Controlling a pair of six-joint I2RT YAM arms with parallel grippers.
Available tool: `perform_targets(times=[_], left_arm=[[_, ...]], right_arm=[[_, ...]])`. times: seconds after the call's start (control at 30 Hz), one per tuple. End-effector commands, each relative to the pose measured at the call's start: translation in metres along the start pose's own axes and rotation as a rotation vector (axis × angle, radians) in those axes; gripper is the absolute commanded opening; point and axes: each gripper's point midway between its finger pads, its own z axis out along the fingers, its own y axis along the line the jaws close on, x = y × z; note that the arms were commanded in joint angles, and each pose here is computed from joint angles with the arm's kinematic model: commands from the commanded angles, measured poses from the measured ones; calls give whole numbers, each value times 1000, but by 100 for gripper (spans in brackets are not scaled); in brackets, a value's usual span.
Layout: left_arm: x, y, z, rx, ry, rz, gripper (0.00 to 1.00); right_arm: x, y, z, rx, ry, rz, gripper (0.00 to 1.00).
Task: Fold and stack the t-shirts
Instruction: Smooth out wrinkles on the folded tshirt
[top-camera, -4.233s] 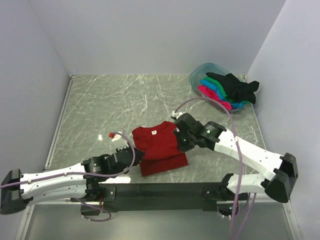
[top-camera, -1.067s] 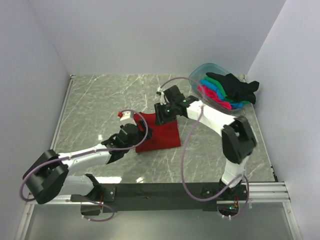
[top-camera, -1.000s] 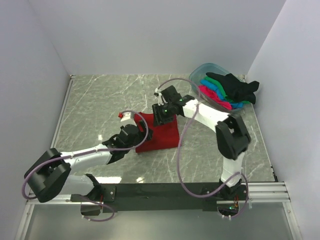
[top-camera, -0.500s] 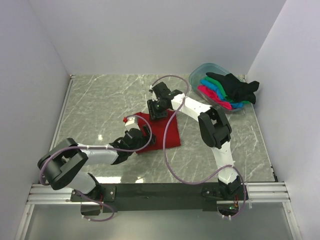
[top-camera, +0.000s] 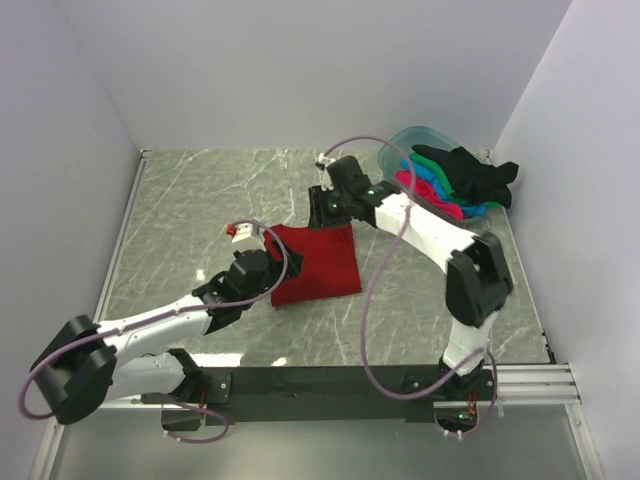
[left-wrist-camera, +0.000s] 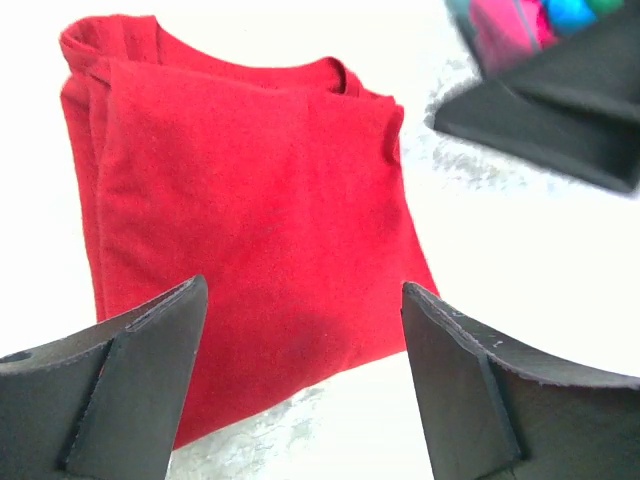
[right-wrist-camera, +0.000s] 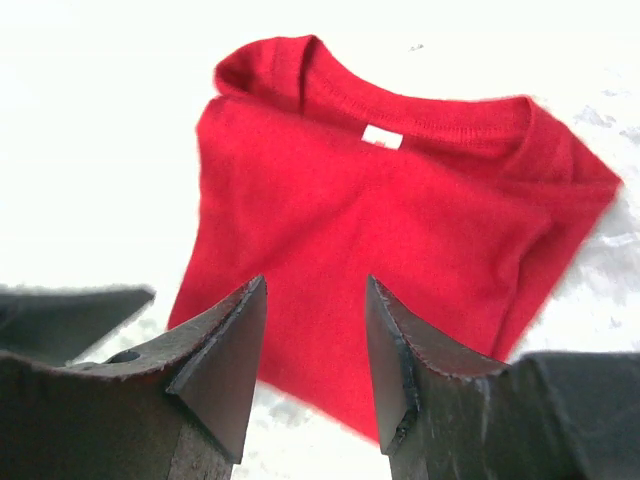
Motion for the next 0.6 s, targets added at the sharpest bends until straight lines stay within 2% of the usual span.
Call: perform_targets(times=[0.0, 0.2, 0.57], left_arm=[[-6, 16, -5, -32, 2, -5, 84], [-4, 30, -11, 60, 45, -90, 86], [21, 58, 2, 71, 154, -145, 90]], right_arm=[[7, 6, -16, -23, -40, 18, 51], [83, -13, 4, -7, 83, 63, 51], [153, -49, 48, 97, 264, 114, 51]])
